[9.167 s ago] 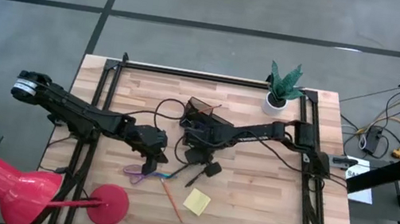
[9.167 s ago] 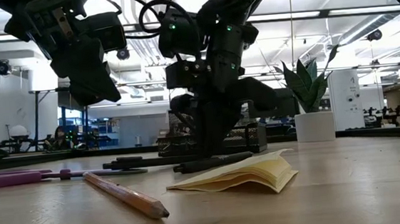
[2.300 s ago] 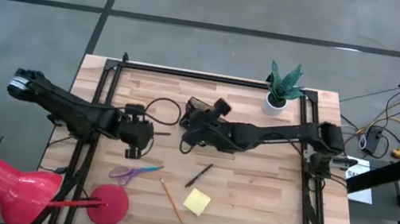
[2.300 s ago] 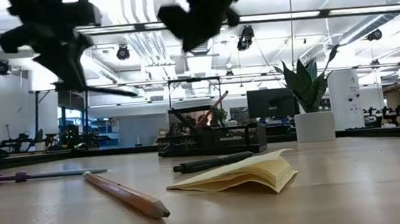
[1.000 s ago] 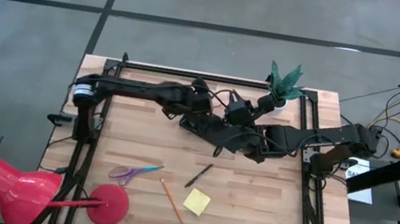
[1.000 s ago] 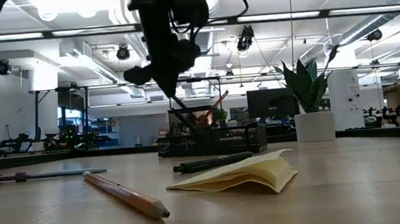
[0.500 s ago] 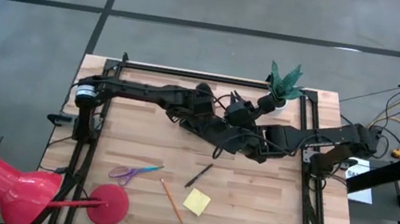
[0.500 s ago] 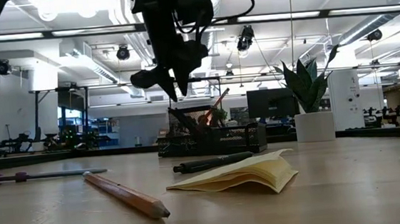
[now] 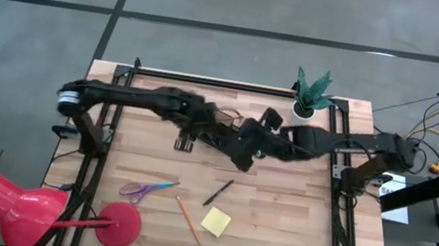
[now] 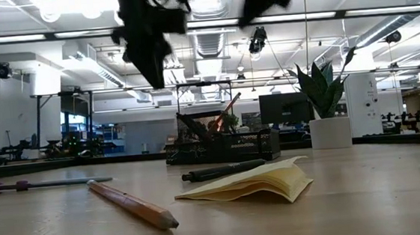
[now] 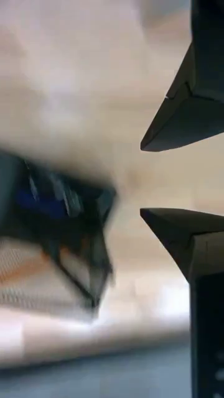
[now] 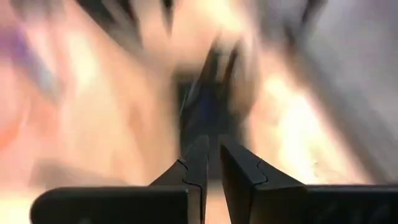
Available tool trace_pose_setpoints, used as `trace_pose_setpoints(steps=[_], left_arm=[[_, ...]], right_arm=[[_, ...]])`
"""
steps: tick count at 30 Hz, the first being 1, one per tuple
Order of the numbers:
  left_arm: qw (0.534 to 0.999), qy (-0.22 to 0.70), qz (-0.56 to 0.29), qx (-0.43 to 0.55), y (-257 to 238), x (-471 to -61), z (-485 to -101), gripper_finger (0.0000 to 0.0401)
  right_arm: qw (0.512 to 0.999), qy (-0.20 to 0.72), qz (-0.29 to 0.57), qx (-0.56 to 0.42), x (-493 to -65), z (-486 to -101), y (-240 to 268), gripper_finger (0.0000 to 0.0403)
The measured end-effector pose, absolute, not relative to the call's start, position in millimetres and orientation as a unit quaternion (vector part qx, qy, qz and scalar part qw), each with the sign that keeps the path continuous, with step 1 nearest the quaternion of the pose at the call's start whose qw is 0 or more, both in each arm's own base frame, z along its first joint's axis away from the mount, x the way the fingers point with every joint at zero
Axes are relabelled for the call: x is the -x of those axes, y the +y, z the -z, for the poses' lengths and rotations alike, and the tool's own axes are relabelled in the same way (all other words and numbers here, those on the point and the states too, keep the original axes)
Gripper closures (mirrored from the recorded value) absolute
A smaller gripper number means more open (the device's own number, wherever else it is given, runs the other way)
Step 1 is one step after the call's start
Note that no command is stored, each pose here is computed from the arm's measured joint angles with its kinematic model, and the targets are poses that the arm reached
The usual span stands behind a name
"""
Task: Pick and place office supplies into organizer
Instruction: Put the pen into the desk organizer
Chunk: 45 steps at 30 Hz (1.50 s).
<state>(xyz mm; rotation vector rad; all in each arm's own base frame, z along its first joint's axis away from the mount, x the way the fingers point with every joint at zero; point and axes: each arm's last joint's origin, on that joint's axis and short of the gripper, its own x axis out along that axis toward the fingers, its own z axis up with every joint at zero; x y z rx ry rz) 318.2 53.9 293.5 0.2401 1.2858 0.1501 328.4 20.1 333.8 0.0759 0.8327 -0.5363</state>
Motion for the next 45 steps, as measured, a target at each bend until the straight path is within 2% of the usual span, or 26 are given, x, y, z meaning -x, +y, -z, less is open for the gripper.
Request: trace_pose_setpoints(steps=[2,4,7,10,13,18,22,26,31,35,45], left_arm=[[0.826,0.558,-0.062,-0.051,46,-306,-298,0.0264],[0.85,0.522,-0.067,-0.015,37,-290,-298,0.0272],[0.867,0.493,-0.071,0.014,23,-266,-284,0.0284],[0.883,0.464,-0.063,0.04,6,-239,-274,0.0295],[0.896,0.432,-0.058,0.082,-8,-216,-265,0.0301],[0.924,0.352,-0.043,0.14,-22,-195,-258,0.03],[0.928,0.334,-0.03,0.162,-29,-189,-248,0.0287],[0.924,0.337,-0.026,0.18,-34,-187,-236,0.0276],[0.908,0.362,-0.031,0.209,-39,-188,-223,0.0276],[0.907,0.362,-0.025,0.213,-43,-193,-216,0.0276],[0.915,0.339,-0.015,0.219,-48,-212,-206,0.0276]], right_arm=[[0.847,0.481,0.214,-0.072,-322,-316,10,0.0376],[0.834,0.514,0.176,-0.091,-326,-302,5,0.0376],[0.817,0.563,0.117,-0.024,-322,-284,9,0.0376],[0.807,0.583,0.052,0.08,-319,-270,23,0.0376],[0.8,0.582,0.006,0.146,-318,-264,33,0.0373],[0.814,0.561,-0.018,0.148,-325,-258,40,0.0344],[0.812,0.561,-0.039,0.158,-341,-244,49,0.0301],[0.779,0.588,-0.087,0.201,-353,-218,57,0.0262],[0.762,0.614,-0.084,0.19,-360,-197,60,0.024],[0.765,0.614,-0.09,0.174,-363,-193,59,0.0259],[0.738,0.631,-0.155,0.183,-372,-162,61,0.0363]])
